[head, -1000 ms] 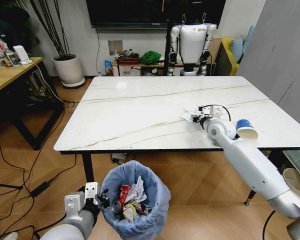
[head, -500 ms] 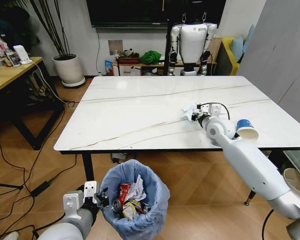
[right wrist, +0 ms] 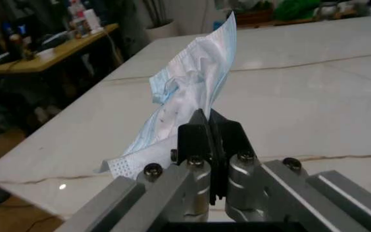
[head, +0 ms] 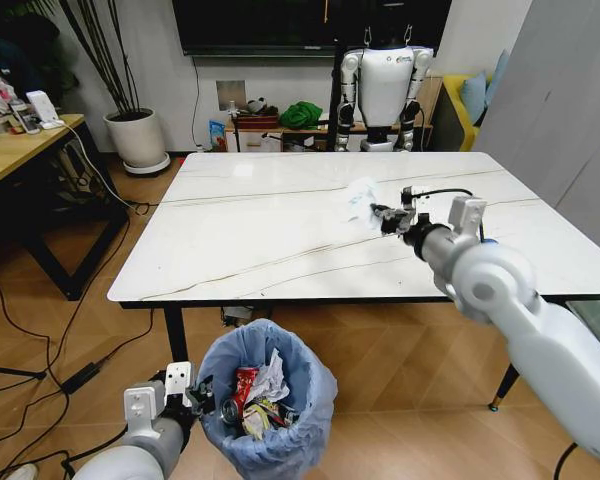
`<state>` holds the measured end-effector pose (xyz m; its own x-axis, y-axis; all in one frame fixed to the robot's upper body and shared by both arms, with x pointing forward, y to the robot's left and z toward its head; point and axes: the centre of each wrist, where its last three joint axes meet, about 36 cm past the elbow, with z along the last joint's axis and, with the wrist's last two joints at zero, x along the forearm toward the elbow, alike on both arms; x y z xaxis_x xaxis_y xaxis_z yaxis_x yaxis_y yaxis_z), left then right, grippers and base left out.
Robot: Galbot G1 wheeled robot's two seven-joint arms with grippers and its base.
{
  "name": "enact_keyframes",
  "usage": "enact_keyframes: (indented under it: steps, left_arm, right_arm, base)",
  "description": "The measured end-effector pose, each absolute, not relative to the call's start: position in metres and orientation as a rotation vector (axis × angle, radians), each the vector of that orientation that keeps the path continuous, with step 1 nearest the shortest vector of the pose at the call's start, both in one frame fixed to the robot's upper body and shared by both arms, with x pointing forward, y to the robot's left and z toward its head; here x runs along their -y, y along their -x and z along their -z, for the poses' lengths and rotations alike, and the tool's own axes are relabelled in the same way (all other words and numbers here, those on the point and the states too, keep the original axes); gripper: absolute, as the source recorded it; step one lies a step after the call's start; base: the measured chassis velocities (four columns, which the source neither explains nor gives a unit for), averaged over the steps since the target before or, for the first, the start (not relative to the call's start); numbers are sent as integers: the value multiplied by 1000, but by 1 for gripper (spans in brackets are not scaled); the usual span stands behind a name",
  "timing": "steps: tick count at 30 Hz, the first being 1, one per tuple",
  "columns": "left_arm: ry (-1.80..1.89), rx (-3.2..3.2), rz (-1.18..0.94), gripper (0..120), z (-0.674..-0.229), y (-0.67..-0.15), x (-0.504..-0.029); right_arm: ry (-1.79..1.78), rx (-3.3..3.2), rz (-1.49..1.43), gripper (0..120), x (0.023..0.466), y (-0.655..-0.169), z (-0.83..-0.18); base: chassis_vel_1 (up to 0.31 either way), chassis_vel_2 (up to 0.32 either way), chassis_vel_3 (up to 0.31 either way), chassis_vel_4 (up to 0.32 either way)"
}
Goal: Pick up the trash bin and place the trash from the table into it.
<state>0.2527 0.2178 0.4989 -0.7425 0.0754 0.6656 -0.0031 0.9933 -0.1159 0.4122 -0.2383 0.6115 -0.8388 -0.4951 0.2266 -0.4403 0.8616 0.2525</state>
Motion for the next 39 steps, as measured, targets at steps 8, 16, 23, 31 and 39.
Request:
enact_keyframes:
  steps: [8, 16, 23, 31, 39]
  left_arm:
    - [43, 2412, -142, 0, -502, -251, -218]
    - [31, 2420, -139, 0, -504, -251, -220]
    - [35, 2429, -149, 0, -507, -251, -219]
    - [46, 2427, -145, 0, -507, -251, -220]
    - [44, 2417, -148, 0, -507, -248, -217]
  right_arm:
    - [-1017, 2632, 301, 0, 227, -371, -610]
    - [-1121, 2564, 279, 0, 225, -349, -598]
    - [-1217, 2527, 170, 0, 227, -336, -585]
    - [-1289, 2469, 77, 0, 228, -312, -571]
    - [-1257, 2421, 64, 0, 208, -302, -552]
  base:
    - [0, 0, 0, 0]
    - [0, 0, 0, 0]
    - [0, 0, 0, 0]
    - [0, 0, 0, 0]
    - [0, 0, 0, 0]
